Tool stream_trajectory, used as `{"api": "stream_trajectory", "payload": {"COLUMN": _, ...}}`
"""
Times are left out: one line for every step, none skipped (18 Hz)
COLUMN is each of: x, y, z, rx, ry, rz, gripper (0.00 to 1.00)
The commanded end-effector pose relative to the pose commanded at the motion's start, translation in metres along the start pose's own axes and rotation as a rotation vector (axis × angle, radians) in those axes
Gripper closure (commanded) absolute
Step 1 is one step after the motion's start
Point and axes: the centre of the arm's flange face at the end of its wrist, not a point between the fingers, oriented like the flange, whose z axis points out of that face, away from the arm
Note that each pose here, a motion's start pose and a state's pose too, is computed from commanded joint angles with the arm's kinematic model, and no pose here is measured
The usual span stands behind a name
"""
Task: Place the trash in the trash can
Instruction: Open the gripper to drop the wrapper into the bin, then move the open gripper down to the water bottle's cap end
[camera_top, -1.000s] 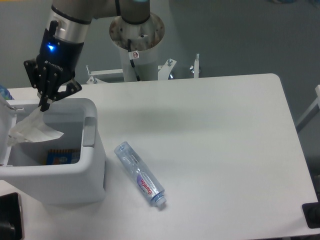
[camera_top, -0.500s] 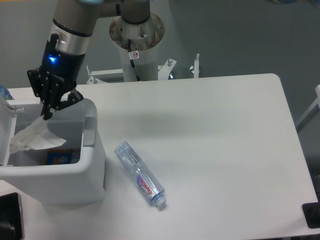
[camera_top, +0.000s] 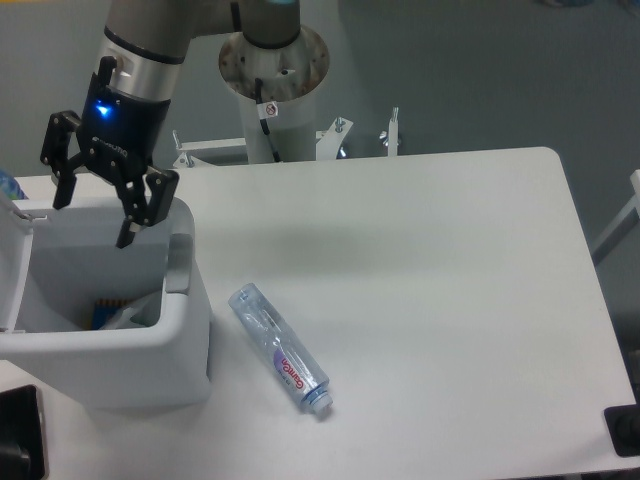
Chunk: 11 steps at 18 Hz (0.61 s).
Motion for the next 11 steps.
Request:
{"api": "stream_trajectory", "payload": {"x": -0.014, "y": 0.0, "z": -0.003, "rx": 0.005, "ry": -0.014, "rz": -0.072, "gripper": 0.0}}
{"api": "stream_trajectory", "payload": {"x": -0.034, "y": 0.002, "z": -0.007, "rx": 0.009, "ry": -0.035, "rz": -0.131, "gripper": 0.0}}
{"api": "stream_trajectory", "payload": {"x": -0.058, "y": 0.005, "z": -0.014, "rx": 0.019, "ry": -0.058, "rz": -0.186, "gripper": 0.0}}
{"api": "stream_trajectory", "payload": {"x": -0.079, "y": 0.008, "z": -0.02, "rx": 0.027, "ry": -0.077, "rz": -0.237, "gripper": 0.0}}
{"api": "stream_trajectory", "payload": {"x": -0.102, "y": 0.014, "z": -0.02, "rx": 0.025, "ry": -0.092, "rz": -0.299, "gripper": 0.0}}
{"api": "stream_trajectory", "payload": {"x": -0.122, "y": 0.019, "z": -0.021, "rx": 0.025, "ry": -0.107, "rz": -0.351, "gripper": 0.0}}
{"api": "stream_trajectory", "payload": {"x": -0.139, "y": 0.022, "z": -0.022, "rx": 0.025, "ry": -0.117, "rz": -0.388, "gripper": 0.0}}
{"api": "stream_trajectory", "payload": {"x": -0.153, "y": 0.026, "z": -0.02, "rx": 0.021, "ry": -0.125, "rz": -0.418, "gripper": 0.0}}
{"api": "stream_trajectory", "payload": {"x": -0.166, "y": 0.03, "z": -0.016, "rx": 0.013, "ry": -0.129, "rz": -0.44, "gripper": 0.0}}
{"api": "stream_trajectory", "payload": {"x": -0.176, "y": 0.034, "z": -0.009, "rx": 0.001, "ry": -0.129, "rz": -0.457, "gripper": 0.0}}
{"api": "stream_trajectory", "payload": {"x": -0.186, "y": 0.038, "z": -0.003, "rx": -0.009, "ry": -0.129, "rz": -0.485, "gripper": 0.0}}
